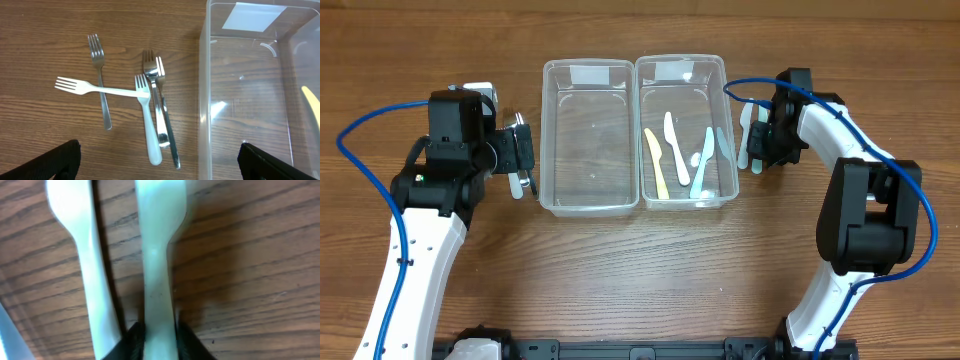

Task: Pack container

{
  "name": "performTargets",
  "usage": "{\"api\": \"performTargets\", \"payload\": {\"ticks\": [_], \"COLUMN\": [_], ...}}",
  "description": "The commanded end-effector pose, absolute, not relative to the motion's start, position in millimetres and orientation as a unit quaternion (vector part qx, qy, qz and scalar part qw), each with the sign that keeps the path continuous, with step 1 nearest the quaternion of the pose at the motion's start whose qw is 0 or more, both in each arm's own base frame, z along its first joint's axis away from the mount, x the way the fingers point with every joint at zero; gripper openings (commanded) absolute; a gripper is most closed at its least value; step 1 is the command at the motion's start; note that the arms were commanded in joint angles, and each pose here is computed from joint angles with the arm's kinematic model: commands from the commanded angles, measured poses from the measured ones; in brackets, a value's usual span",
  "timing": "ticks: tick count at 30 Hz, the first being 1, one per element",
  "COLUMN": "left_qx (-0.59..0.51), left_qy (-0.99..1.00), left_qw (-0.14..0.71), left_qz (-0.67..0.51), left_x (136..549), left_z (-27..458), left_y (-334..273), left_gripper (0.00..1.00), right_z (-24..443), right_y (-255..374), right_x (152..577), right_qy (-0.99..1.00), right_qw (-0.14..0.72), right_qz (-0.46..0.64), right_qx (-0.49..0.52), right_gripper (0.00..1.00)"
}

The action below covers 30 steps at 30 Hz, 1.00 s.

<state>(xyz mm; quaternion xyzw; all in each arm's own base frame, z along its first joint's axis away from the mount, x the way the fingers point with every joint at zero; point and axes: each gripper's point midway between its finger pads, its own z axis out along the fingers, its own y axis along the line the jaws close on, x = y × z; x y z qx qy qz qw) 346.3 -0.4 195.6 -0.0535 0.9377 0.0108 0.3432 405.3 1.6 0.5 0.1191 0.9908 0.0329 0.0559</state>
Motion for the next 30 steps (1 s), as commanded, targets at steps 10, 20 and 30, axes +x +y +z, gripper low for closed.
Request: {"api": "performTargets", "payload": {"ticks": [10, 20, 30], "left_qx": [-0.044, -0.045, -0.044], "left_qy": [0.935, 0.935, 0.935], "left_qw": [0.353, 0.353, 0.353], "left_qz": [0.007, 0.007, 0.007], "left_x": [351.3, 351.3, 351.3], "left_z": [204.6, 204.6, 204.6], "left_y": [-1.9, -1.9, -1.9], "left_gripper": [1.00, 1.00, 1.00], "right_z": [-31.1, -31.0, -41.9], "right_y": [-2.9, 0.0, -2.4], "right_x": [370.1, 357.0, 345.7], "right_qy": [0.989, 0.986, 0.980], "right_qw": [0.006, -0.021, -0.029], "right_qz": [0.008, 0.009, 0.000], "right_qx": [0.149, 0.163, 0.198], "right_gripper": [0.08, 0.39, 0.17]}}
